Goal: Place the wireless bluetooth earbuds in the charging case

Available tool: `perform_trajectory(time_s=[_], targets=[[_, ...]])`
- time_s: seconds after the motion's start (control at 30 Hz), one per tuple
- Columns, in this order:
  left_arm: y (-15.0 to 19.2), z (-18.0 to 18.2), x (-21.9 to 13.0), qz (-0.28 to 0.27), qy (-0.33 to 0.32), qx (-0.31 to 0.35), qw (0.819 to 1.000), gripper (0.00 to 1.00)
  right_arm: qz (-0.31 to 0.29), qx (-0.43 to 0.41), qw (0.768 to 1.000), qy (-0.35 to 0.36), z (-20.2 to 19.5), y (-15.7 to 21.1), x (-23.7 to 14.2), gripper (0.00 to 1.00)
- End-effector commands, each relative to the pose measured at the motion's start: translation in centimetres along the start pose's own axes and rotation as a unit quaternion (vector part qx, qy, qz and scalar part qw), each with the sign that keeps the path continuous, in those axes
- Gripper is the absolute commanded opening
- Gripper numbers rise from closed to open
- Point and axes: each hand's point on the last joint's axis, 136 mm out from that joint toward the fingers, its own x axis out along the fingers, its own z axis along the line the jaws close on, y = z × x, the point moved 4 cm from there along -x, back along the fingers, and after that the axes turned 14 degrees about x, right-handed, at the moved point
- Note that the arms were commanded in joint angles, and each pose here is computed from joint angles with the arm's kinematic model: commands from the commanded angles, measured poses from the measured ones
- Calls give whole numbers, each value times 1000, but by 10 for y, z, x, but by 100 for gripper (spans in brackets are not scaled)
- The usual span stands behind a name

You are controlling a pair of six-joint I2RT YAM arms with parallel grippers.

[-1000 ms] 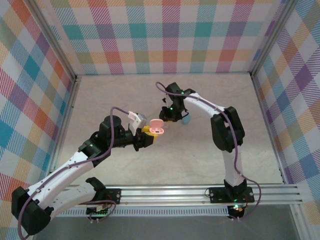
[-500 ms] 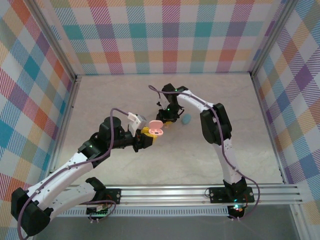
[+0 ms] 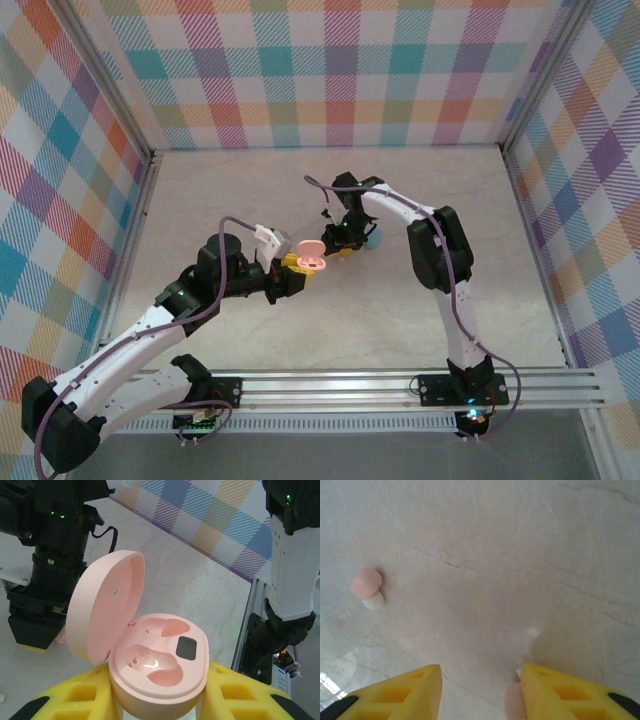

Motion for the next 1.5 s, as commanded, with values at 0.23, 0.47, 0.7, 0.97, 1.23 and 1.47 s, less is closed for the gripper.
perform_trajectory(time_s=[0.23, 0.47, 0.7, 0.97, 1.23, 1.47], targets=[[-1, -1, -4, -4, -1, 6, 1000, 29, -12, 23, 1000, 15, 3, 13, -22, 47], [-1, -1, -4, -5, 1, 6, 1000, 29, -9, 13, 1000, -5, 3, 27, -22, 47], [-2, -2, -5, -5, 2, 6, 1000, 29, -39, 5, 999, 13, -2, 30, -33, 43], [-3, -2, -6, -5, 2, 6, 1000, 29, -52, 132, 990, 19, -15, 49, -33, 41], [-3, -2, -3, -4, 7, 5, 1000, 29, -49, 237, 969, -54, -14, 55, -6, 46], [-3, -3, -5, -7, 5, 7, 1000, 29, -61, 247, 966, -43, -18, 40, 0, 46]])
